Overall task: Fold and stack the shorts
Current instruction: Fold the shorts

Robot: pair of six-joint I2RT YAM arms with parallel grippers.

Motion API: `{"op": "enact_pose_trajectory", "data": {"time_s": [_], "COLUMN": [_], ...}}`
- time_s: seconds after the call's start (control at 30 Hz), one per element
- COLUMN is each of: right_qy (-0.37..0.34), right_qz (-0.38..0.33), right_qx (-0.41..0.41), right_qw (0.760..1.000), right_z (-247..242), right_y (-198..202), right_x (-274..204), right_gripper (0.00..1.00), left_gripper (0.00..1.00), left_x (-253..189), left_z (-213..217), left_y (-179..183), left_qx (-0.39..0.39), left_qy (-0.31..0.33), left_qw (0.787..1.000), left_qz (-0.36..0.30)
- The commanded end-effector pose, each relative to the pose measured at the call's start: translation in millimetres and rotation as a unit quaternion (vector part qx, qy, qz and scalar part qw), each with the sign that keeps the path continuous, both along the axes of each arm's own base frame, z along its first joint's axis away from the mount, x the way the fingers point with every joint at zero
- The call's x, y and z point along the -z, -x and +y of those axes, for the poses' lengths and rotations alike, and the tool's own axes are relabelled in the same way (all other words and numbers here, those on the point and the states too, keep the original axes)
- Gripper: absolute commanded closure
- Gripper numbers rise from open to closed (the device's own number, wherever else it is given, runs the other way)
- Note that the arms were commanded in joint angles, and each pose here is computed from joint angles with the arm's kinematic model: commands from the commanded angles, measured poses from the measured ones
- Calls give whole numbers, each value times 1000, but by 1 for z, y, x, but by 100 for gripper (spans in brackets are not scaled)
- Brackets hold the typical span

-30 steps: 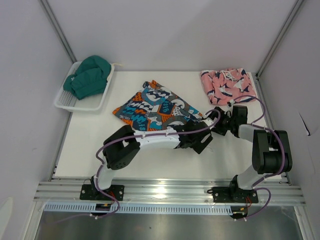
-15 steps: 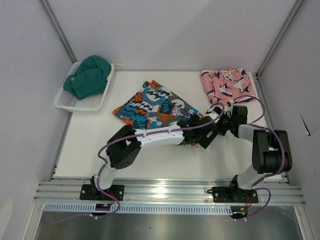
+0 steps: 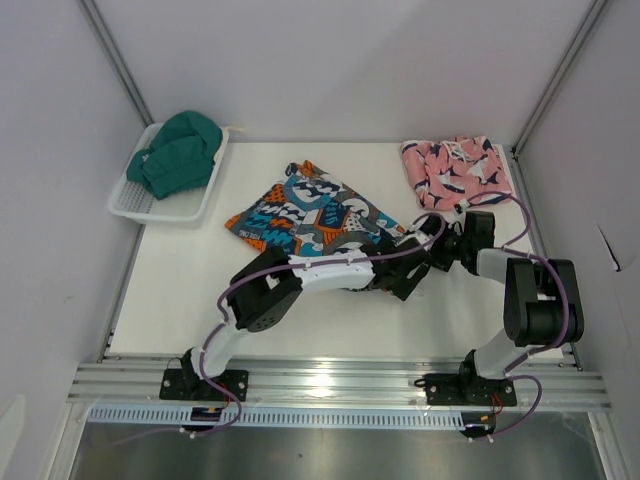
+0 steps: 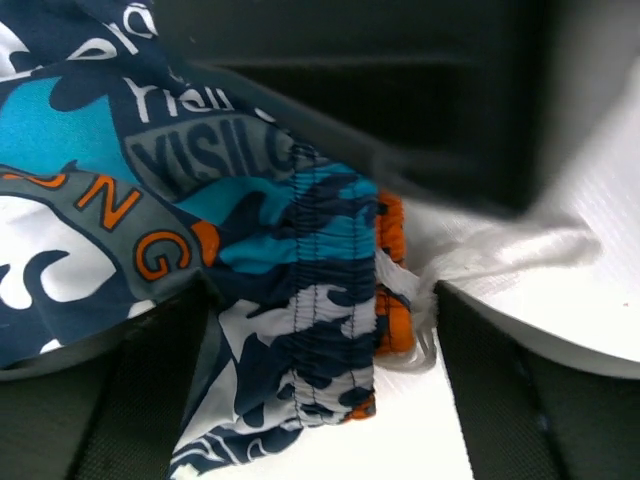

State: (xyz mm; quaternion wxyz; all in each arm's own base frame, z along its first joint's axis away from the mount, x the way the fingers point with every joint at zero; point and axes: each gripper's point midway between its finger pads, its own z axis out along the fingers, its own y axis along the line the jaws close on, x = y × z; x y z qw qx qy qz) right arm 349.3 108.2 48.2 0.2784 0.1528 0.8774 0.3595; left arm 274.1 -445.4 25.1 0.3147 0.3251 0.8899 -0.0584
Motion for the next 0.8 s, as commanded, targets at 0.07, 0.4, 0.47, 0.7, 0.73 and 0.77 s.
{"op": "enact_pose_trajectory", "data": {"time_s": [0.07, 0.4, 0.47, 0.7, 0.73, 0.77], "right_qy": [-12, -24, -18, -15, -14, -14], "right_qz": [13, 19, 17, 8, 7, 10], "right_qx": [-4, -9, -7, -6, -4, -4], "right_qw": [1000, 1000, 1000, 1000, 1000, 1000], "right_z": [4, 12, 10, 9, 9, 9], "right_y": [8, 21, 20, 14, 11, 11], "right_x": [7, 7, 8, 7, 5, 6], "right_gripper": [3, 1, 1, 1, 1, 0], "left_gripper": [23, 48, 52, 52, 52, 52], "left_x": [11, 12, 13, 13, 13, 14], "left_z": [5, 3, 3, 9, 8, 9], "left_y": [-2, 4, 4, 5, 8, 8], "left_qx": [-1, 17, 20, 19, 22, 22], "left_qy": [33, 73, 71, 70, 74, 75], "left_qw": [999, 995, 996, 995, 994, 993], "left_qz": [39, 58, 59, 71, 80, 84]}}
